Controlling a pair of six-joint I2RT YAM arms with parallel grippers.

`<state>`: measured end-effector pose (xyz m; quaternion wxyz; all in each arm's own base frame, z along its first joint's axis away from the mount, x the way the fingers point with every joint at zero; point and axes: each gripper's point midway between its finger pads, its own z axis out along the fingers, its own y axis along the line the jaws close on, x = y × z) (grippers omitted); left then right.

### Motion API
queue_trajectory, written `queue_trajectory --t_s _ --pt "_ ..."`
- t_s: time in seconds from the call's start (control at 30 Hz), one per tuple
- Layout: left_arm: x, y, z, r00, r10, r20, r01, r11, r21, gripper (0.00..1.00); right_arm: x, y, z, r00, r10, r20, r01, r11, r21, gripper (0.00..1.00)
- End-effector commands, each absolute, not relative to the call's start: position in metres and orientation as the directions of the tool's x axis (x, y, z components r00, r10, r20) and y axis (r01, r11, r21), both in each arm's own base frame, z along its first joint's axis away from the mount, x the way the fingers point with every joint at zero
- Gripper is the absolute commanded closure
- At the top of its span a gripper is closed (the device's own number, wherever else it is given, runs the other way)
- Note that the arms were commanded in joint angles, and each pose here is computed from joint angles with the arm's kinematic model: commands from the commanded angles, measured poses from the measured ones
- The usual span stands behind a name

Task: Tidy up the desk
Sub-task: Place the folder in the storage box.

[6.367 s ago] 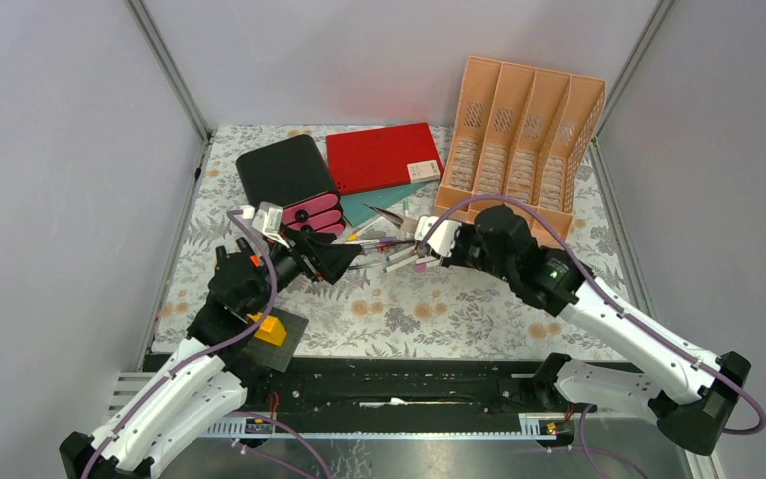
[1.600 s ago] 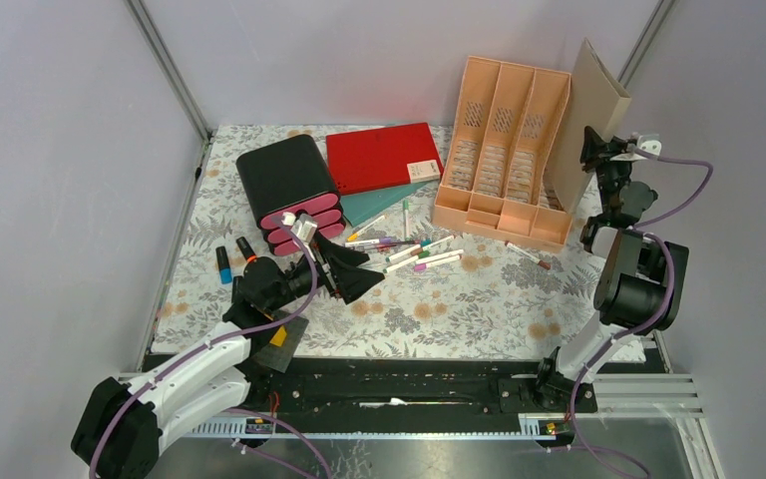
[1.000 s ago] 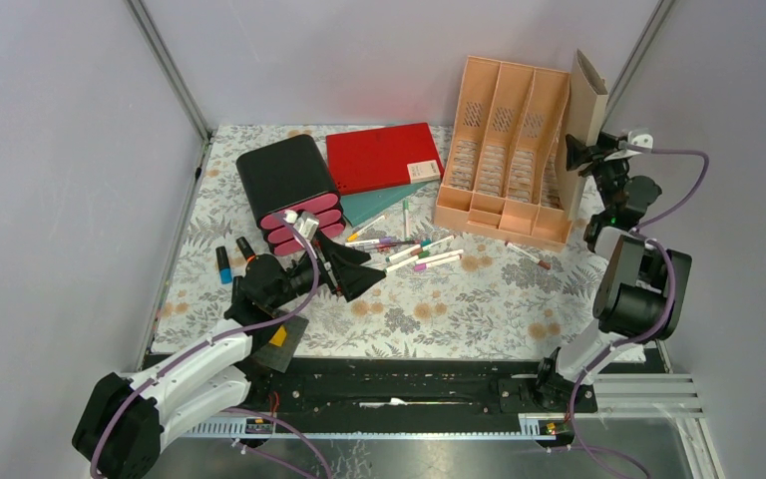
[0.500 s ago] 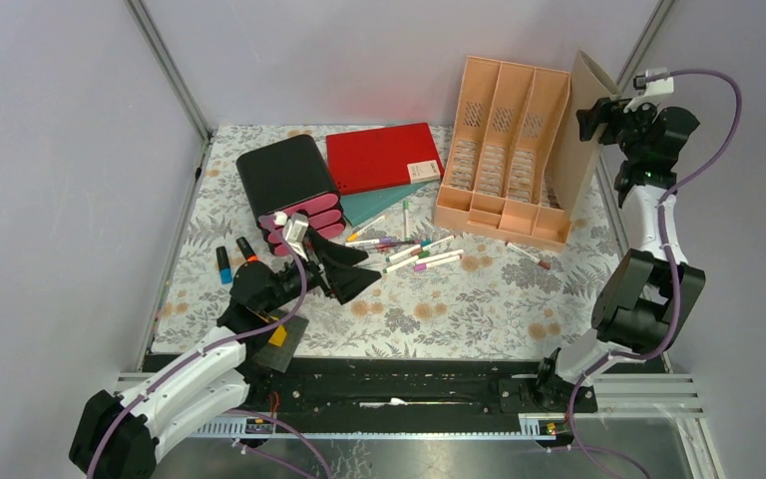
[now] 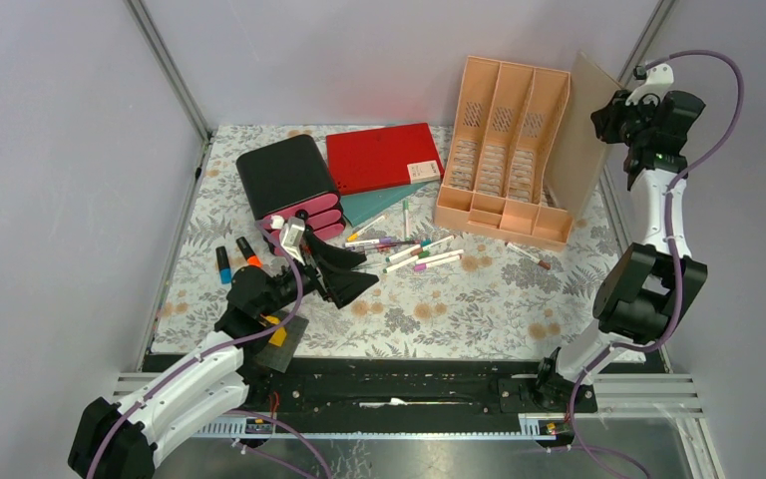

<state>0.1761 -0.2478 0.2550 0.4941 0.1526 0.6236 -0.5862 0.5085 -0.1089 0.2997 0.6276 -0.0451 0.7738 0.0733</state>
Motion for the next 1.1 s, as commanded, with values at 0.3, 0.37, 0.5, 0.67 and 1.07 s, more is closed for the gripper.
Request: queue_trajectory --t_s 0.3,0.37,0.5,0.67,1.07 --pt "0.171 -0.246 0.266 -0.437 -0.401 -0.805 0.799 0.238 -0.553 0.01 0.479 -0.094 0.378 0.044 -0.070 -0.997 -0.184 0.980 -0.077 1.00" --pt "0.171 -0.247 0.265 -0.438 -0.401 -0.804 0.798 0.238 -0.554 0.01 0.477 -0.092 0.387 0.098 -0.066 -0.993 -0.180 0.980 -0.083 1.00" --pt "0.172 -0.248 0.264 -0.447 -0.397 -0.801 0.795 0.235 -0.560 0.01 0.479 -0.095 0.402 0.227 -0.055 -0.972 -0.149 0.985 -0.090 1.00" --pt "0.173 -0.249 0.265 -0.454 -0.397 -0.798 0.792 0.231 -0.566 0.01 0.488 -0.095 0.394 0.309 -0.001 -0.951 -0.168 0.984 -0.055 1.00" --pt "0.176 -0.251 0.262 -0.461 -0.393 -0.796 0.786 0.236 -0.571 0.01 0.475 -0.078 0.324 0.319 -0.019 -0.948 -0.260 0.960 -0.107 1.00"
